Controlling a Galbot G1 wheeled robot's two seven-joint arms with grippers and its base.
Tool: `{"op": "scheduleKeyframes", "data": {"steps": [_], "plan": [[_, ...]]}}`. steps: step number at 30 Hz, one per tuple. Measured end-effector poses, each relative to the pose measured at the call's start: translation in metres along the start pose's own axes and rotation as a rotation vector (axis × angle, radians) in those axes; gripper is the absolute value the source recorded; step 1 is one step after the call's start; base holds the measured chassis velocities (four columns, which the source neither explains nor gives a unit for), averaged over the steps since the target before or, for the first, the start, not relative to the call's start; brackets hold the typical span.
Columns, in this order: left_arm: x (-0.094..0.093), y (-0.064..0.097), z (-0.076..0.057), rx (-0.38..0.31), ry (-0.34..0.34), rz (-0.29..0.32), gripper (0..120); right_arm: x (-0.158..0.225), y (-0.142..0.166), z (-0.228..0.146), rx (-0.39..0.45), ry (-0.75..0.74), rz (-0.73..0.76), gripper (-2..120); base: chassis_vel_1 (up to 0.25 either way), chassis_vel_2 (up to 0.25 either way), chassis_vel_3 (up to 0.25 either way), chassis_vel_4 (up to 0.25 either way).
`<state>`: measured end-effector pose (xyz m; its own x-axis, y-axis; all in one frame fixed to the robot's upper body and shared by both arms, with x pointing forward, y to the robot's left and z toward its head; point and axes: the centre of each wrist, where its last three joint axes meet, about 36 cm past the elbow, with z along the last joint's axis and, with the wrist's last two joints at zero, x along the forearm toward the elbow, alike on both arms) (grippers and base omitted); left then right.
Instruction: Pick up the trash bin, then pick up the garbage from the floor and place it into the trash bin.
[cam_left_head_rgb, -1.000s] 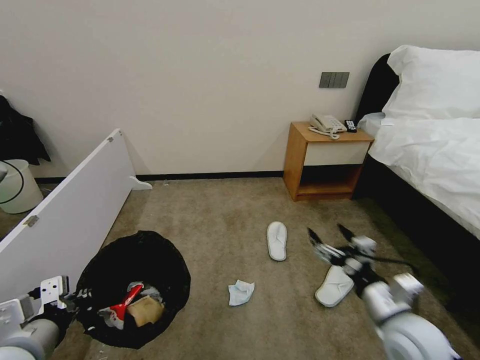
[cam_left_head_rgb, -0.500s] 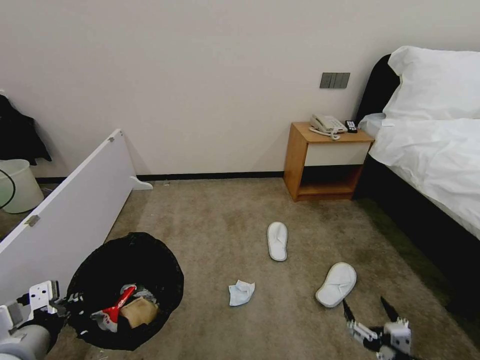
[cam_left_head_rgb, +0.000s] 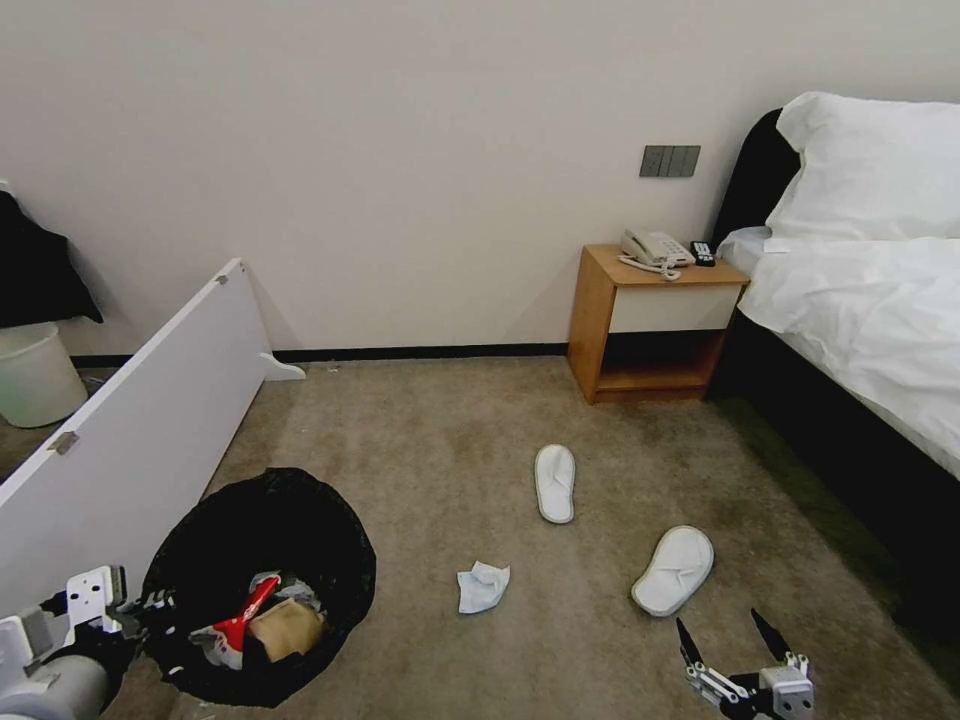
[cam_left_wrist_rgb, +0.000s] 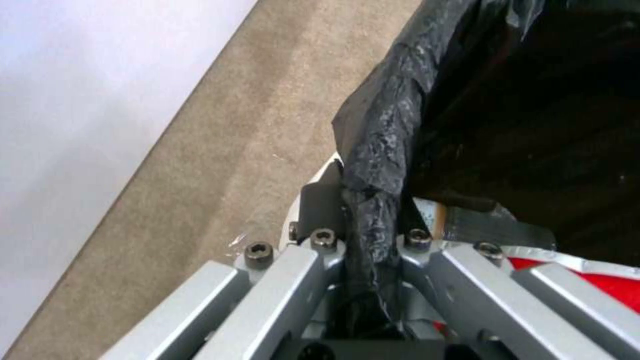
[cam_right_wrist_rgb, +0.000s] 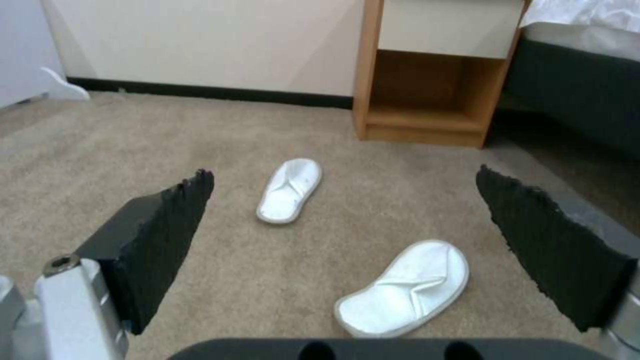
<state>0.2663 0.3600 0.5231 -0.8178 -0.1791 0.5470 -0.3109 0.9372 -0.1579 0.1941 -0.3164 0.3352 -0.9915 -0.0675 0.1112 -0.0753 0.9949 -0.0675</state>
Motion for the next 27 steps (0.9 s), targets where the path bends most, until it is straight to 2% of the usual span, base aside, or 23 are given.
{"op": "scheduleKeyframes", "data": {"steps": [27], "plan": [[-0.0052, 0.0013, -0.0022, 0.007, -0.004, 0.002, 2, -0.0034, -0.0005, 0.0080, -0.017, 0.015, -0.023, 100, -0.017, 0.018, 0.020, -0.014]]}}
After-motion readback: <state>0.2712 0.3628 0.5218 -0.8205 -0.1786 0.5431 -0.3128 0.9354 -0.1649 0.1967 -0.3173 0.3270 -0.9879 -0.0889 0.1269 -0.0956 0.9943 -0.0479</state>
